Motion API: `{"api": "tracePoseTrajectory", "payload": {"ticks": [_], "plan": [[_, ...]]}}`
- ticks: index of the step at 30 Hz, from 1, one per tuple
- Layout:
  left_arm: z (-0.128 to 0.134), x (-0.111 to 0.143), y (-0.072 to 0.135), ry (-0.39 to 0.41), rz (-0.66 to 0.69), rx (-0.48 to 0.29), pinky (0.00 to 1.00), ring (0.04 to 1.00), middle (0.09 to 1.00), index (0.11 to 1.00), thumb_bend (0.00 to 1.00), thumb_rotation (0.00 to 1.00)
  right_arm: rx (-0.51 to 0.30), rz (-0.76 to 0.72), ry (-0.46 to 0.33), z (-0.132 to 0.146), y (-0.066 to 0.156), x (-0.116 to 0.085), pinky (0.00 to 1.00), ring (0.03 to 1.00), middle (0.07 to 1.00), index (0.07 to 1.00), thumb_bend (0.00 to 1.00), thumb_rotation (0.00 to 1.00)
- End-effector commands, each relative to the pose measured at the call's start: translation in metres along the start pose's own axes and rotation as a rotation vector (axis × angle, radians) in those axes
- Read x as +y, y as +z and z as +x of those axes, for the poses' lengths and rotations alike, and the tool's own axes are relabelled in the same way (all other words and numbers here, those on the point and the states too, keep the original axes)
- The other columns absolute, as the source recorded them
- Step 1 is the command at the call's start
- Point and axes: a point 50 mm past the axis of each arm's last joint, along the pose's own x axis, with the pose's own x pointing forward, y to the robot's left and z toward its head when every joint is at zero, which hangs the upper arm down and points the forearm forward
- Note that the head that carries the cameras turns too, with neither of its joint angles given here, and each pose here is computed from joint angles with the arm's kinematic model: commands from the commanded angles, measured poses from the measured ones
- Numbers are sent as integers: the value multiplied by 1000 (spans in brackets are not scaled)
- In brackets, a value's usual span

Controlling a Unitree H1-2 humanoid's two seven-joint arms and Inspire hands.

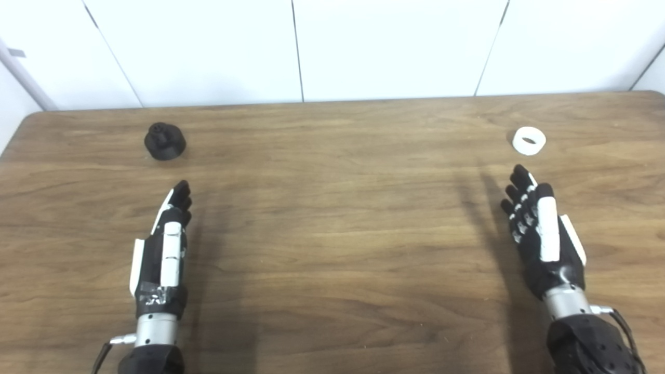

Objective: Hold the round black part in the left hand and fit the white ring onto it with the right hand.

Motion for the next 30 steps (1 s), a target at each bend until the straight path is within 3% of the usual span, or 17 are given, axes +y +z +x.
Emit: {"api": "tracePoseTrajectory", "payload": {"ticks": [1, 4, 7, 15, 18, 24, 30], "plan": [[-23, -6, -8, 30, -17, -7, 994, 962, 954, 929, 485, 834, -56, -16, 13, 1, 5, -5, 1000, 1000, 1000, 976, 500, 1000], [-26, -11, -14, 30, -18, -4, 980, 949, 942, 915, 441, 771, -54, -21, 29, 1, 0, -9, 1000, 1000, 1000, 989, 494, 1000], [-28, -16, -19, 15, -15, 7, 998, 969, 956, 929, 419, 800, -56, -19, 38, 2, -3, -12, 1000, 1000, 1000, 999, 463, 1000], [-29, -24, -27, 4, 2, 23, 998, 980, 956, 930, 504, 769, -55, -20, 62, 6, -8, -14, 1000, 1000, 1000, 1000, 490, 1000], [-29, -27, -28, 2, 8, 26, 1000, 981, 960, 938, 514, 759, -64, -18, 74, 8, -11, -16, 1000, 1000, 1000, 1000, 478, 1000], [-27, -28, -32, -10, 29, 23, 1000, 990, 969, 951, 511, 764, -71, -25, 86, 11, -14, -17, 1000, 1000, 1000, 1000, 547, 1000], [-24, -26, -23, 17, 105, 3, 965, 965, 949, 941, 548, 623, -68, -25, 86, 11, -15, -17, 1000, 1000, 1000, 998, 542, 1000]]}}
